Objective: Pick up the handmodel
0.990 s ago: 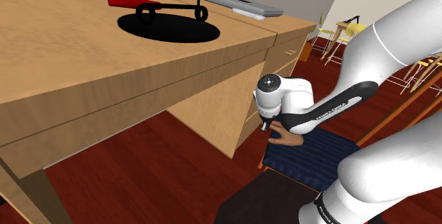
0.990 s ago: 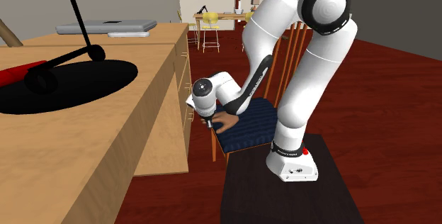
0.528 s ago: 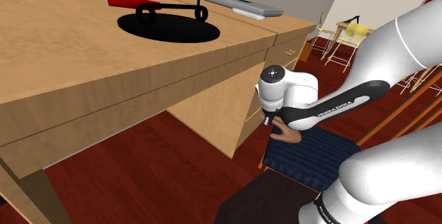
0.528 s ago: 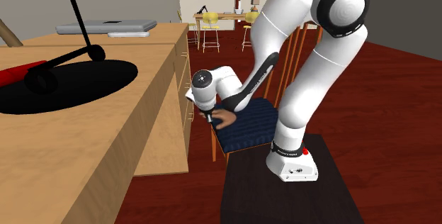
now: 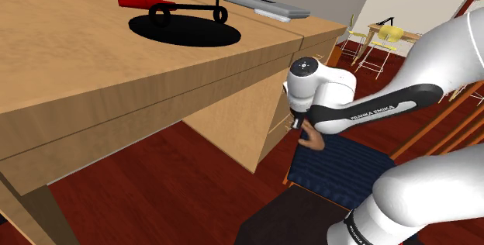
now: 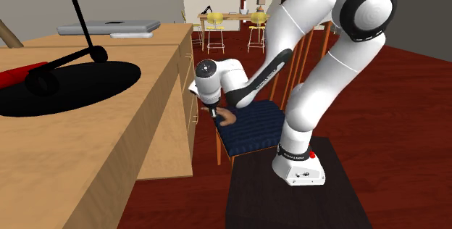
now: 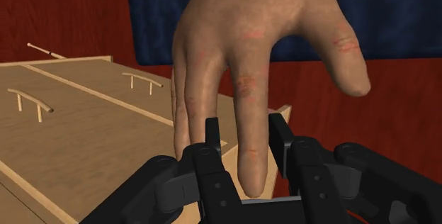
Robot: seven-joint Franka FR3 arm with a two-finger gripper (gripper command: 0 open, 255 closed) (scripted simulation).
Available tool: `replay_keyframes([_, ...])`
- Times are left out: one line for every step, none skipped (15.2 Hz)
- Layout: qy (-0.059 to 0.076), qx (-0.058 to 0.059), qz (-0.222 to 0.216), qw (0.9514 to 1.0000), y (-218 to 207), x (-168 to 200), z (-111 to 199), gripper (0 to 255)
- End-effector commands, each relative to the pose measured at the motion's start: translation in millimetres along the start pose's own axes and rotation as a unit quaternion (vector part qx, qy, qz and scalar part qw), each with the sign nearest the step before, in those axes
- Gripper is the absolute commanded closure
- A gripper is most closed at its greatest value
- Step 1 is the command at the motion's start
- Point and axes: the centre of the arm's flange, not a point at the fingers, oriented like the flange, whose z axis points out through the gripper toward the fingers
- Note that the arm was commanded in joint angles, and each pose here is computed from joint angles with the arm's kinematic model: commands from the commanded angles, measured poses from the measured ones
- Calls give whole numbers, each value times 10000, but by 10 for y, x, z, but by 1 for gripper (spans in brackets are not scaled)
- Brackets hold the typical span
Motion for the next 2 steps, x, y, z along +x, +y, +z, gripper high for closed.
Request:
replay_keyframes([1,2,-1,10000,33,-9,-66,255])
replay_keyframes([1,2,-1,10000,33,-9,-66,255])
